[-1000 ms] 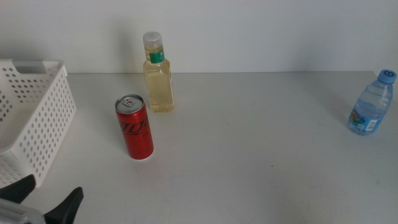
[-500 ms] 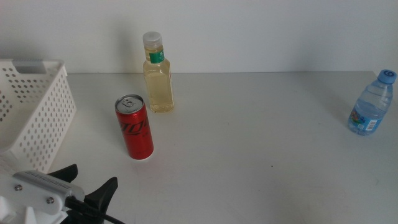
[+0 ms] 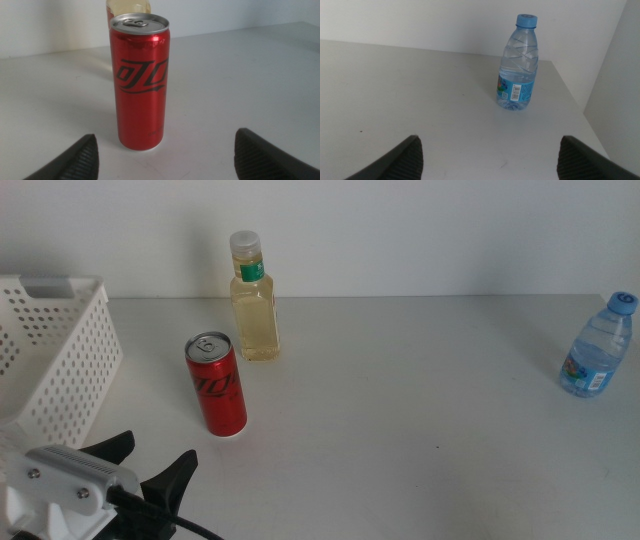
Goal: Use arms to grab the bottles and put them into the dustbin to the left of the table.
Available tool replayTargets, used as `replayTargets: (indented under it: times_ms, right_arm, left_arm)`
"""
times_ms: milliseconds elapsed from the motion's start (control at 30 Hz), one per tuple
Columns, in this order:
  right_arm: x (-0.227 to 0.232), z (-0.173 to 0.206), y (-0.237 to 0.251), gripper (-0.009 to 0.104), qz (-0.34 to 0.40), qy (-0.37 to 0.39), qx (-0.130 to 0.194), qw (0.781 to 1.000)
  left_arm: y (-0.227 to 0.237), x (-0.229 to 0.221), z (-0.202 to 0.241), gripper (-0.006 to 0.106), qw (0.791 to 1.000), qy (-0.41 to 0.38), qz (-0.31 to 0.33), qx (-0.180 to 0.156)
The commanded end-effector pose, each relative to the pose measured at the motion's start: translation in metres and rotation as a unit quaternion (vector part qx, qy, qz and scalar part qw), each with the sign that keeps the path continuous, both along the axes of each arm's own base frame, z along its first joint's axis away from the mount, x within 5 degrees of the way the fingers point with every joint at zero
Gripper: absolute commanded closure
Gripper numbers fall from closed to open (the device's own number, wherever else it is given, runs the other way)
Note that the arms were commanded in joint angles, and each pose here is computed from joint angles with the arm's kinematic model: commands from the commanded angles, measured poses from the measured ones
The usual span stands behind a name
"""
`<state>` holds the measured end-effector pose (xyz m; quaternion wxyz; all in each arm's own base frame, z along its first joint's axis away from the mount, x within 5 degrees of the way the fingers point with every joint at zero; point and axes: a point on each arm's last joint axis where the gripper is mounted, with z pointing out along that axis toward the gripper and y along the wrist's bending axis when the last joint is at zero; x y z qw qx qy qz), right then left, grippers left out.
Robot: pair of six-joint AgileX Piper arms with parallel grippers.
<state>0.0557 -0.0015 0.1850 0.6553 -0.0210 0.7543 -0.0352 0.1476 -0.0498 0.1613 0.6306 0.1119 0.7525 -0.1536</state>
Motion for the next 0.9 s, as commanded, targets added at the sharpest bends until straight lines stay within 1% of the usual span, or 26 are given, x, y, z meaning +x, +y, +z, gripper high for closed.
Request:
replayTargets:
  times_ms: [0, 67, 267, 300, 367, 467, 533, 633, 867]
  right_arm:
    - [-0.001, 0.011, 0.0, 0.001, -0.003, -0.052, -0.01, 0.999]
    - [-0.001, 0.011, 0.0, 0.001, -0.003, -0.052, -0.01, 0.999]
    - [-0.001, 0.011, 0.0, 0.001, -0.003, -0.052, -0.01, 0.999]
    - [-0.001, 0.011, 0.0, 0.001, -0.003, -0.052, -0.01, 0.999]
    - [-0.001, 0.011, 0.0, 0.001, -0.003, -0.052, -0.01, 0.999]
    - [-0.001, 0.011, 0.0, 0.001, -0.003, -0.052, -0.01, 0.999]
    - [-0.001, 0.011, 0.0, 0.001, -0.003, -0.052, -0.01, 0.999]
    - [-0.001, 0.011, 0.0, 0.001, -0.003, -0.052, -0.01, 0.999]
    - [-0.001, 0.011, 0.0, 0.001, -0.003, -0.052, -0.01, 0.999]
  left_arm:
    - [0.0, -0.002, 0.007, 0.009, 0.999, -0.037, 0.002, -0.026]
    - [0.0, -0.002, 0.007, 0.009, 0.999, -0.036, 0.004, -0.026]
    - [0.0, 0.0, 0.018, 0.009, 0.995, -0.087, 0.004, -0.047]
    - [-0.001, 0.001, 0.018, 0.009, 0.995, -0.086, 0.0, -0.046]
    - [-0.005, 0.005, 0.016, 0.009, 0.997, -0.07, -0.019, -0.027]
    - [-0.008, 0.016, 0.016, 0.009, 0.998, -0.064, -0.019, -0.006]
    - [-0.01, 0.025, 0.017, 0.009, 0.998, -0.066, -0.019, -0.003]
    - [-0.014, 0.038, 0.015, 0.009, 0.998, -0.055, -0.019, -0.012]
    - [-0.021, 0.066, 0.009, 0.009, 0.999, -0.046, -0.02, -0.009]
